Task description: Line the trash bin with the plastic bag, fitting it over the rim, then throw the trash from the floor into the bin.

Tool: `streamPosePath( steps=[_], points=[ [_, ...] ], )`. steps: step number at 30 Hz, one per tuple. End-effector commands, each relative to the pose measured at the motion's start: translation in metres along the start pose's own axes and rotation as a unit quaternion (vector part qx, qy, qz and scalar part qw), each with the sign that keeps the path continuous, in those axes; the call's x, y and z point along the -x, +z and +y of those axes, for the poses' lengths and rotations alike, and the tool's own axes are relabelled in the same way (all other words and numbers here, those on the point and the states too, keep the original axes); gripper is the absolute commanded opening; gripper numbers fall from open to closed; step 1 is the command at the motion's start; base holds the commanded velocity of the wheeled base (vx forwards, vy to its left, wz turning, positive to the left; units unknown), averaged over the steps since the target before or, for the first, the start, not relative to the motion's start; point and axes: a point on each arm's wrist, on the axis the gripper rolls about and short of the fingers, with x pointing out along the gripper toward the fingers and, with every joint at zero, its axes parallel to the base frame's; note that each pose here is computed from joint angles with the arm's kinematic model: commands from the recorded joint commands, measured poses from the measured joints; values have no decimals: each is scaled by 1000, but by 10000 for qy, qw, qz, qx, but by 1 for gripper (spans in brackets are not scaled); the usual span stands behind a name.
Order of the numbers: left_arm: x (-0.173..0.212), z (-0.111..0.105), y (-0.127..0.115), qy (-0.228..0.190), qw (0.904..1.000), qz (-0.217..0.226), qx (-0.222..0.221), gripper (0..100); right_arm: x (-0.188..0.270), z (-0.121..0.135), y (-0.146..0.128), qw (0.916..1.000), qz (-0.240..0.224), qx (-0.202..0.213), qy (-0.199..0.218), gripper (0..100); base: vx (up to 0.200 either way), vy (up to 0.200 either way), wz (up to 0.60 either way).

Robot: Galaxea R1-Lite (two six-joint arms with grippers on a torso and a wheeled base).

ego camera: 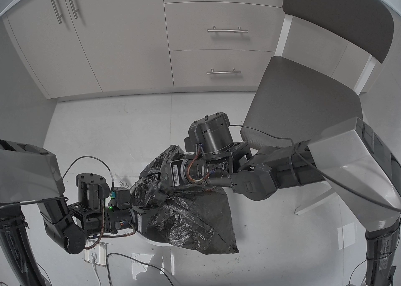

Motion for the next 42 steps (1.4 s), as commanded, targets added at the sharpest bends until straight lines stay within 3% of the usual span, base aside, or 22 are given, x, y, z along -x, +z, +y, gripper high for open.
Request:
streamPosePath(
  steps=[1, 11, 19, 22, 35, 42],
  points=[
    [0, 0, 0, 5, 10000, 1, 35, 0, -1, 1, -2, 10000, 17, 6, 10, 100, 0, 0, 0],
    [0, 0, 2, -1, 10000, -47, 36, 0, 3, -14, -2, 9997, 63, -72, -213, 100, 0, 0, 0],
    [0, 2, 6, 16, 9998, -185, 106, 0, 6, -55, -30, 9947, 496, -248, -863, 100, 0, 0, 0],
    [-1, 2, 7, 19, 9995, -265, 144, 0, 19, -65, -43, 9922, 793, -60, -962, 100, 0, 0, 0],
    [-1, 2, 7, 16, 9995, -286, 135, 0, 54, -69, -89, 9883, 1107, 445, -953, 100, 0, 0, 0],
    [-1, 3, 8, 24, 9995, -287, 135, 0, 55, -55, -108, 9892, 1102, 600, -763, 100, 0, 0, 0]
  ],
)
